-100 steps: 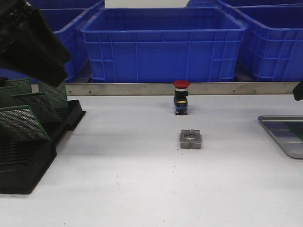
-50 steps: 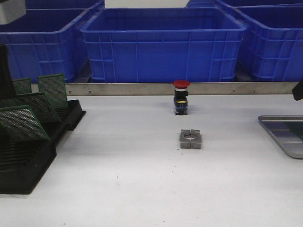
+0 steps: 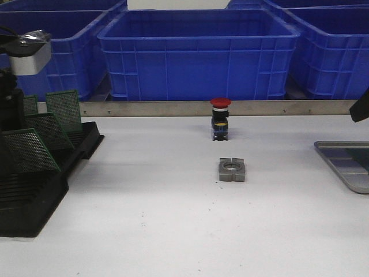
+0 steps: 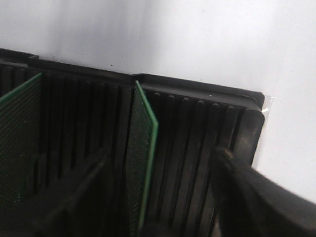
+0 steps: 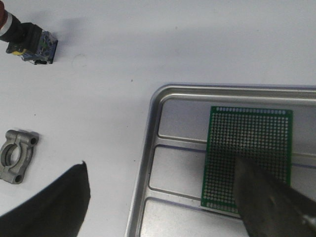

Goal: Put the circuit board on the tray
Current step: 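Reach the left gripper into the black rack and grasp another green board, then lift the second board out of the rack with the left gripper, then grasp the second board with the right gripper and release the left gripper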

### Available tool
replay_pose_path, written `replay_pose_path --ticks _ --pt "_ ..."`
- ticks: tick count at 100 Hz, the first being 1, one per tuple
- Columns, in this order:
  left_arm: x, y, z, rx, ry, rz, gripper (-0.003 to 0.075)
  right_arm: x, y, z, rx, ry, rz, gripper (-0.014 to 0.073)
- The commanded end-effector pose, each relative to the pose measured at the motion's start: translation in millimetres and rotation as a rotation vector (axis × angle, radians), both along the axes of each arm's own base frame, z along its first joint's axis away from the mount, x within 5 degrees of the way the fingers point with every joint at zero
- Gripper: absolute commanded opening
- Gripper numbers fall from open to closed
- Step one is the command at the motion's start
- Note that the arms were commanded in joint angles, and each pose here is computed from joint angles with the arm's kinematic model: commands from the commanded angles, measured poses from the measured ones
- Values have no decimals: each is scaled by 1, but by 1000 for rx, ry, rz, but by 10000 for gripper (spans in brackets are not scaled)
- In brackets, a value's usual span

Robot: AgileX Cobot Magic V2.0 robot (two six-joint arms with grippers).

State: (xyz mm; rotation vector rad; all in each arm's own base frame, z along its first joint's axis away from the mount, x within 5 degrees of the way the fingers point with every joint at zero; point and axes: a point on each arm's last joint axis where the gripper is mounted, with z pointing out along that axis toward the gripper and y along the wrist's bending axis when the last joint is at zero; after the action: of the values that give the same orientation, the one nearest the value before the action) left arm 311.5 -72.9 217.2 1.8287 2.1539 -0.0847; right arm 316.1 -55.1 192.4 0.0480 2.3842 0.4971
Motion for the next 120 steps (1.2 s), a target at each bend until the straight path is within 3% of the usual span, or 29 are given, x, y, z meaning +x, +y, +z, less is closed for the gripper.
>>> replay_pose_path --ticks 1,15,35,50,60,84,94,108,120 --pt "3 -2 19 -35 -73 27 199 0 0 19 16 -58 -1 613" --pt "3 -1 19 -34 -73 26 -17 0 0 19 16 -58 0 613" --pt "-1 -2 33 -42 -82 16 -17 0 1 21 26 -62 15 613" --pt "-7 -9 58 -138 -61 18 -17 -1 9 33 70 -86 101 612" --pt "-10 -17 71 -241 -11 20 -17 -6 18 45 99 -124 227 612" --pt "-14 -47 99 -685 96 93 -17 -24 55 70 126 -298 644 612" --pt "-15 -60 108 -809 123 102 -17 -28 79 74 155 -352 783 599" --pt "-25 -84 111 -851 156 46 -17 -33 115 75 153 -381 930 530" --pt "-35 -105 108 -841 194 -13 -17 -38 141 74 144 -399 1027 526"
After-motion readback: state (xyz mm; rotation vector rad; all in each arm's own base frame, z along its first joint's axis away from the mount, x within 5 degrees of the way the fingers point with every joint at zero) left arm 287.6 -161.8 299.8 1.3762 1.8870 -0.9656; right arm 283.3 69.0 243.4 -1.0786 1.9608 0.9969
